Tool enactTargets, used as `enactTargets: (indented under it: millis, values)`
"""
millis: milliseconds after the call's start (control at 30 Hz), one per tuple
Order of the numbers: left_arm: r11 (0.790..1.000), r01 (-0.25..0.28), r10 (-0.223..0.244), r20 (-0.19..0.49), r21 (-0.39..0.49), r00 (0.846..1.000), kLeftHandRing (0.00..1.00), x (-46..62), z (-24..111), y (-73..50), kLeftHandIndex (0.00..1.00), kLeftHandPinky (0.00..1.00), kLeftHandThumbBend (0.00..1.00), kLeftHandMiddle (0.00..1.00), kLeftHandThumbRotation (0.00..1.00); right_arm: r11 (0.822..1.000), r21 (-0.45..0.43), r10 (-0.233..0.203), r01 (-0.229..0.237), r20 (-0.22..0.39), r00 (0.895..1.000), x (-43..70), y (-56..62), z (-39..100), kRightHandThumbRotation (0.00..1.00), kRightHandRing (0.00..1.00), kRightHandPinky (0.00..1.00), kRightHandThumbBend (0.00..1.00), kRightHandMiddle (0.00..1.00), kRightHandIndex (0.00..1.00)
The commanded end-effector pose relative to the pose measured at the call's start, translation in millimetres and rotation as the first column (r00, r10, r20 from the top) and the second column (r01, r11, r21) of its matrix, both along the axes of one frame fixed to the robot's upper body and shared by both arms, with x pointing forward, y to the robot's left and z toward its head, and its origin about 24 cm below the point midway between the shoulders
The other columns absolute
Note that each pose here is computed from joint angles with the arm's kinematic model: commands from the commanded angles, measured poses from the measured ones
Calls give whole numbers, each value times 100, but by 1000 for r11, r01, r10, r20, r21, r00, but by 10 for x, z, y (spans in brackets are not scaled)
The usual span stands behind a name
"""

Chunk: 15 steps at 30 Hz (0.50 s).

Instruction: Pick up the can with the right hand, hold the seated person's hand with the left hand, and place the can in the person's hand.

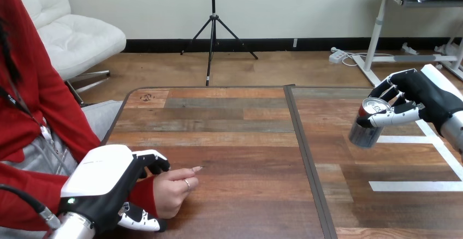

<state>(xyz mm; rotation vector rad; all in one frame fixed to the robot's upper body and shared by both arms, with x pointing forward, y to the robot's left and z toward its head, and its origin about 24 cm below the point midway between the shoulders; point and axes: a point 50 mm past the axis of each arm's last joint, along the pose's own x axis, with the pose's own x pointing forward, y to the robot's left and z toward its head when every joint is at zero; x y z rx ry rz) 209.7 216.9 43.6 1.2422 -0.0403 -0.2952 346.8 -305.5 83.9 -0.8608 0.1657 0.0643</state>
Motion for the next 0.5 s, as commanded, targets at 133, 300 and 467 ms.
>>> enactTargets:
  millis: [133, 300, 467]
  values:
    - [998, -33, 29, 66, 56, 997, 68, 147, 1, -10, 69, 62, 100, 70, 3, 1000, 6, 20, -21, 155, 988, 141, 24, 410, 0, 39, 35, 72, 45, 49]
    - [994, -52, 47, 55, 95, 997, 70, 161, -50, -8, 70, 65, 100, 72, 2, 1000, 17, 17, -19, 151, 988, 140, 22, 403, 0, 39, 35, 72, 45, 49]
    - [992, -64, 59, 48, 111, 997, 72, 177, -95, -10, 72, 67, 100, 74, 2, 1000, 16, 23, -26, 155, 988, 136, 26, 403, 0, 39, 36, 72, 45, 49]
